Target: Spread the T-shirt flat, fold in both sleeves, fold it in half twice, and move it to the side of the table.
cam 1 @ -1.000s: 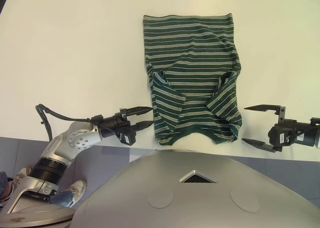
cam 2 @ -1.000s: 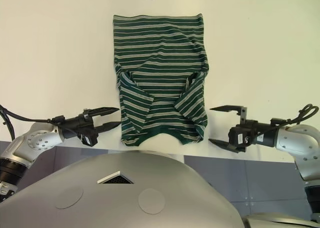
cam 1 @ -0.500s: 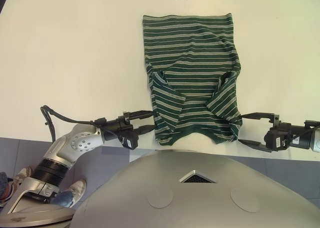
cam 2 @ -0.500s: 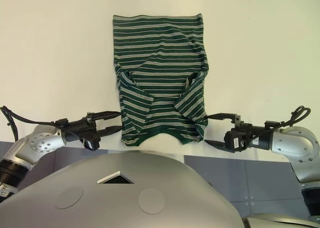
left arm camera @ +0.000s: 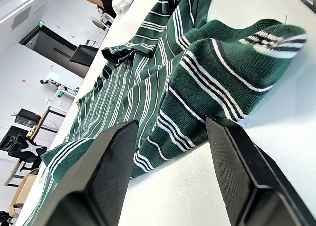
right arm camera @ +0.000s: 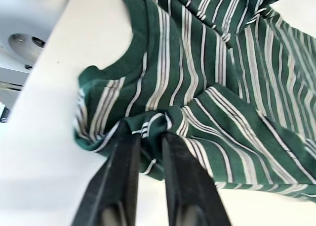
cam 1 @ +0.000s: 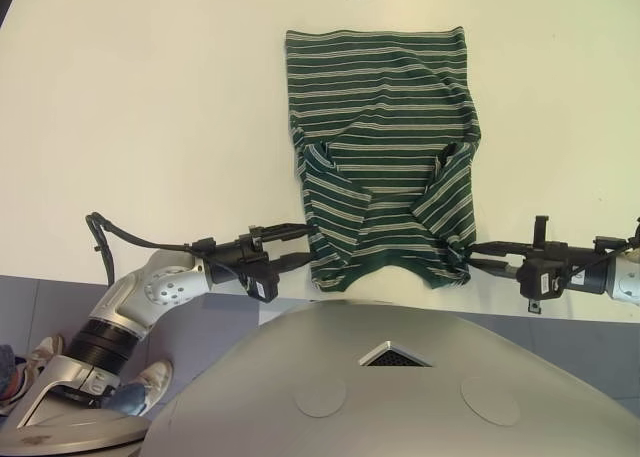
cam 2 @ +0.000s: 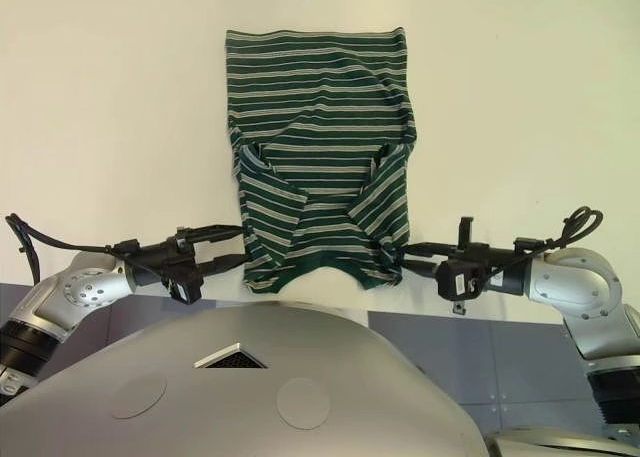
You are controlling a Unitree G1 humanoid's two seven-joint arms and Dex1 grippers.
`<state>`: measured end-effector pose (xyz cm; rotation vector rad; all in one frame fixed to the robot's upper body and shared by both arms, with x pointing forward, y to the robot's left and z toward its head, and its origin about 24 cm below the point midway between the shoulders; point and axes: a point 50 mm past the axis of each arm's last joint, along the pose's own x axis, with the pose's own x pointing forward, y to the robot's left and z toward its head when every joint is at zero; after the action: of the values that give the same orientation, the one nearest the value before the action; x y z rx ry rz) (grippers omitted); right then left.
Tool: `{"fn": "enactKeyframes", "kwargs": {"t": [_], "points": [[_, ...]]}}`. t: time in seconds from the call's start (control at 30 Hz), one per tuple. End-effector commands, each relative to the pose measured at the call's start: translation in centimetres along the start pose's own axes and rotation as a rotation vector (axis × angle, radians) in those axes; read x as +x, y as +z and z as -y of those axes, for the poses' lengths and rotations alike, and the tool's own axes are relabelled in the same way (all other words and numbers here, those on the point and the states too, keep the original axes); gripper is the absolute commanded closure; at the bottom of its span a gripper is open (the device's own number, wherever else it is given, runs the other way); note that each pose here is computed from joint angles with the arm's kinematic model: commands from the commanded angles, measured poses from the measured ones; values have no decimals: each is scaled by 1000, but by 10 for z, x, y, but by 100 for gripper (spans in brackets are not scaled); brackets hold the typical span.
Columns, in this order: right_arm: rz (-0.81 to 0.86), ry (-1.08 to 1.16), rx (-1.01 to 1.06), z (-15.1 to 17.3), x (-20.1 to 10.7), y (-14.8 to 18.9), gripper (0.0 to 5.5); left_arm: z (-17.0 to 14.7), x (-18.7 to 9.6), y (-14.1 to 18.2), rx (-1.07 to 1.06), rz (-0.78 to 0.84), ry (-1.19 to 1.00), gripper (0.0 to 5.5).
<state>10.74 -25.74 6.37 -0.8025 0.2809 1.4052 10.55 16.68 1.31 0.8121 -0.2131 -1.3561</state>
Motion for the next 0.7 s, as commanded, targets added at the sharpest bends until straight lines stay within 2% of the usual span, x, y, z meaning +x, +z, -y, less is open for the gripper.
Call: {"fn": "enactKeyframes", "kwargs": {"t": [0.03, 0.4, 0.53, 0.7], "points": [[-17, -10, -4, 2, -1, -3, 548, 26, -3, -8, -40, -87, -155, 298], [-22, -7, -2, 3, -2, -6, 548, 31, 0, -10, 2, -84, -258, 298], [-20, -6, -3, 3, -2, -7, 548, 36, -6, -8, 37, -98, -357, 298], [-19, -9, 1, 3, 0, -7, 548, 4, -24, -11, 89, -159, -247, 298]]}}
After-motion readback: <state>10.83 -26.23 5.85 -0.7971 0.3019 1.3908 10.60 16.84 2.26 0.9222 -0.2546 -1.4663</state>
